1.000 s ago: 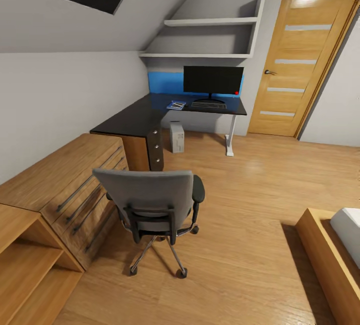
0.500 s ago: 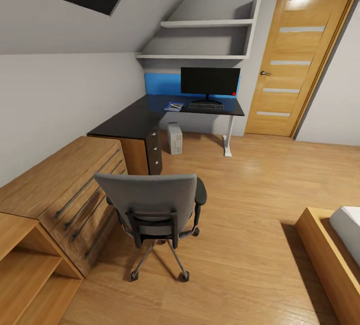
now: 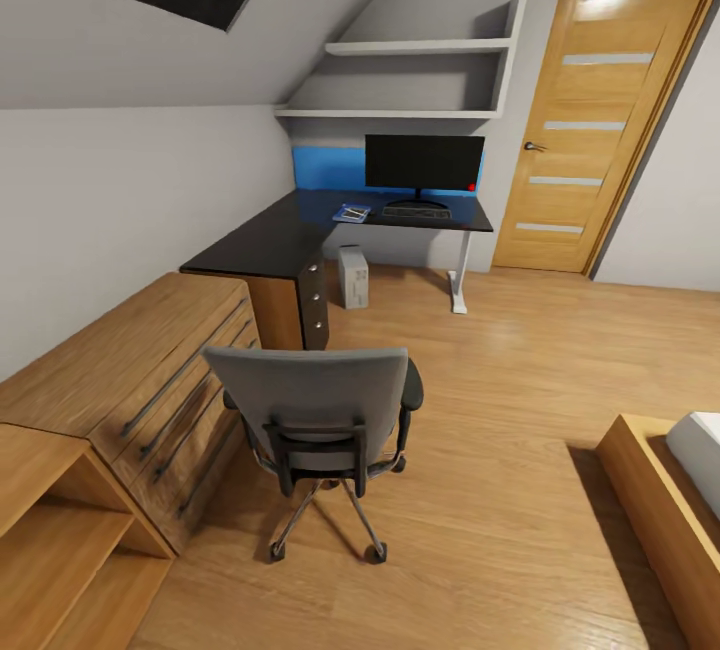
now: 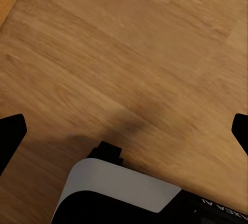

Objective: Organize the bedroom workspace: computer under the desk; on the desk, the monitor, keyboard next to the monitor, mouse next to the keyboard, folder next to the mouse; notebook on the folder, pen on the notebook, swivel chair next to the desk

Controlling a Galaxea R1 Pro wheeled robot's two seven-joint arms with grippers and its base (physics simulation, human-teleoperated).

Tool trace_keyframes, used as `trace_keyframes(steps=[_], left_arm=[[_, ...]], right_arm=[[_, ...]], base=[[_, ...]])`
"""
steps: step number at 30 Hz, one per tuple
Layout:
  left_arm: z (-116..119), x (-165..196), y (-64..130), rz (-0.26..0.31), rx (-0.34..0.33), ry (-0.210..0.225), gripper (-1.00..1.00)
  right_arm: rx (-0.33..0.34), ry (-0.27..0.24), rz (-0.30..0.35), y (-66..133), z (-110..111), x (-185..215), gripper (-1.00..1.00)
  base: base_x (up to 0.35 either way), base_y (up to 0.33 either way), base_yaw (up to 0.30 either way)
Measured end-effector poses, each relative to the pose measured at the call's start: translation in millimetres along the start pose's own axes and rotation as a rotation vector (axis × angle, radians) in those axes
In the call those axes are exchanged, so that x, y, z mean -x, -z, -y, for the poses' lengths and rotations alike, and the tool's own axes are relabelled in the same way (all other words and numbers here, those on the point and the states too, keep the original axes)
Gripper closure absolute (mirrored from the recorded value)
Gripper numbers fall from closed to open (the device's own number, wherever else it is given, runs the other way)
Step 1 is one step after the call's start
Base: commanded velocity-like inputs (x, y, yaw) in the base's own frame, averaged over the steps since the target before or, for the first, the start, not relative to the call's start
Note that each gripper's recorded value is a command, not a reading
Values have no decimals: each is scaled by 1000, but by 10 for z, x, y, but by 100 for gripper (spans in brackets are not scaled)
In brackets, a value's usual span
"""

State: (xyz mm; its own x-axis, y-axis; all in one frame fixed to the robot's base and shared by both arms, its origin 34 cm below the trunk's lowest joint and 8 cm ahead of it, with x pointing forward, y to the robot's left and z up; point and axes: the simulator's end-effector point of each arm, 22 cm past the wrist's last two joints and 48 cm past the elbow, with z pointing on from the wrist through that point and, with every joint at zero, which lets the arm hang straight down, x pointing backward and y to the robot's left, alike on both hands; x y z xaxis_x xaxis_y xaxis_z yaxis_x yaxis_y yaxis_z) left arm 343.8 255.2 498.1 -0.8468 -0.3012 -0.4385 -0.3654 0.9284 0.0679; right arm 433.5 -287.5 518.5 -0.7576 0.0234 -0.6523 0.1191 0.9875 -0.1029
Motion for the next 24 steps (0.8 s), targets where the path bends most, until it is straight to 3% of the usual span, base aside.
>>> trace_keyframes(steps=[9,24], left_arm=[[23,5,5,1,-3,2,-100],[32,34,8,8,-6,4,-100]], right_arm=[[-5,-4,3,-2,29,13,-100],[-4,-4,10,-2,21,47,-100]], base=[[0,189,-197],[-24,41,-252]])
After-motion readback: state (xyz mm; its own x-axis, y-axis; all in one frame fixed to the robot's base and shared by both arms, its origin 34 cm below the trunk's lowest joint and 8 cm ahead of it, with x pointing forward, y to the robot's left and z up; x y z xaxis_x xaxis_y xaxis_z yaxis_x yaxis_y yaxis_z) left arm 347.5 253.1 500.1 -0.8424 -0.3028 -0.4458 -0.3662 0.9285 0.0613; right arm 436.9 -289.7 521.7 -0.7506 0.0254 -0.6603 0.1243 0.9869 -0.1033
